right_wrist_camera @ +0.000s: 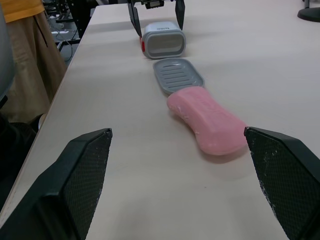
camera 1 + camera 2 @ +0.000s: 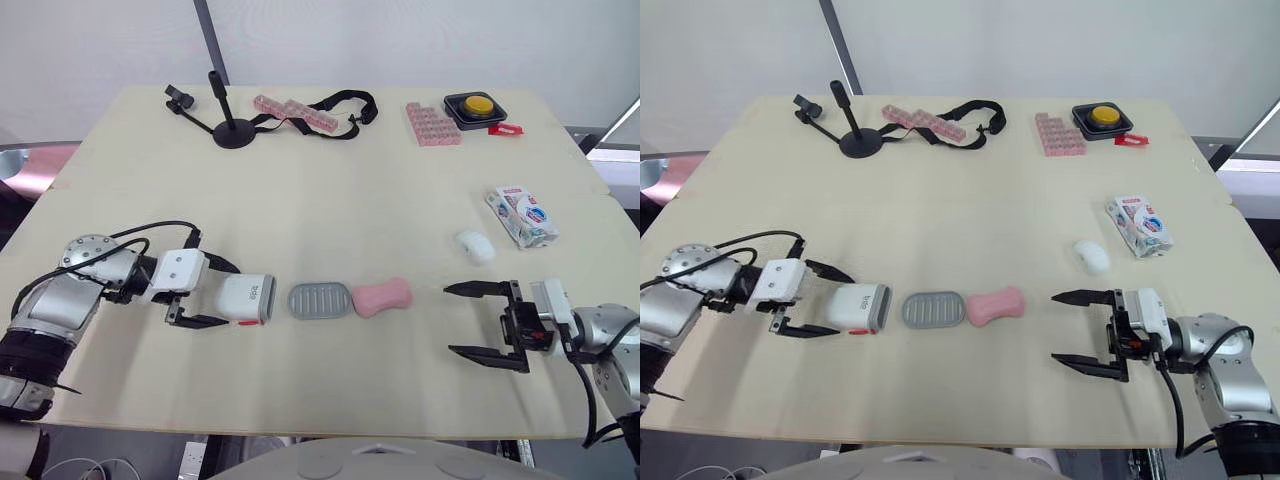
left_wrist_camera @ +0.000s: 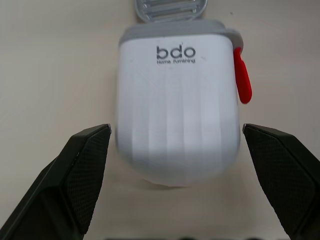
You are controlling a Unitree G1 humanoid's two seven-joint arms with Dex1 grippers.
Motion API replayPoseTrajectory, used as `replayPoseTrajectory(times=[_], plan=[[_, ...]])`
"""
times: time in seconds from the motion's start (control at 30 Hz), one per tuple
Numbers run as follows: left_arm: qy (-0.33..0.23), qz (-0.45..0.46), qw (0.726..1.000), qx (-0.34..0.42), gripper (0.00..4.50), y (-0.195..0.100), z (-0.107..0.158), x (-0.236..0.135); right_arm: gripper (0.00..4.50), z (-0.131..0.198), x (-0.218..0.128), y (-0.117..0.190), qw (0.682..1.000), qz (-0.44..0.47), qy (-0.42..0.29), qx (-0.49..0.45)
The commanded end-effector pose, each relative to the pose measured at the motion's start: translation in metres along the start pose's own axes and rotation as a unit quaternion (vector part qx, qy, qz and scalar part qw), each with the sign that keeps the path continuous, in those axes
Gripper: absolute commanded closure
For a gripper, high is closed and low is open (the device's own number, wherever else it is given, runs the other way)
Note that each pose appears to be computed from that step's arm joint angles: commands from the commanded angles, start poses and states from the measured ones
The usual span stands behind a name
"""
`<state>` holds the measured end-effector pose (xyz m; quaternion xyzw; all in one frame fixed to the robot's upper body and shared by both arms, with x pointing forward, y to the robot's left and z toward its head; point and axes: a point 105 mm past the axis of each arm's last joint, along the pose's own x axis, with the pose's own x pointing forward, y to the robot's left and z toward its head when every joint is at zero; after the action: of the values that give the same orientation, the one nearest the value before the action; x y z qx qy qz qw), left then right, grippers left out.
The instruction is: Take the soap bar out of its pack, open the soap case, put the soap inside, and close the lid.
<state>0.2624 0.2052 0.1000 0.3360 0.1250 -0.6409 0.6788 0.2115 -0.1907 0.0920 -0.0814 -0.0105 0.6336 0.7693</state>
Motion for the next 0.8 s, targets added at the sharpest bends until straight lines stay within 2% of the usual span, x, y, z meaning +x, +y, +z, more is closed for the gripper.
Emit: replayPoseTrajectory(times=[0.03, 0.2, 0.33, 0.53, 0.8], plan=[[-0.018, 0.02, 1.0, 0.013, 0.01, 0.004, 0.014, -0.014, 0.0, 0.003, -0.002, -0.002, 1.0, 0.006, 0.007, -0.011], [-0.077, 0.056, 0.995, 0.018, 0.01, 0.01, 0.042, -0.021, 0.0, 0.009, 0.003, -0.004, 0.998, 0.034, 0.033, -0.035], [-0.108, 0.061, 0.992, -0.005, 0.01, 0.004, 0.052, -0.015, 0.0, 0.012, 0.012, -0.005, 0.996, 0.051, 0.051, -0.053], [-0.124, 0.061, 0.989, -0.042, 0.01, -0.005, 0.047, -0.009, 0.0, 0.026, 0.038, -0.014, 0.994, 0.048, 0.073, -0.061], [-0.105, 0.066, 0.991, -0.049, 0.01, -0.01, 0.022, -0.03, 0.0, 0.04, 0.075, -0.021, 0.988, 0.067, 0.107, -0.089]])
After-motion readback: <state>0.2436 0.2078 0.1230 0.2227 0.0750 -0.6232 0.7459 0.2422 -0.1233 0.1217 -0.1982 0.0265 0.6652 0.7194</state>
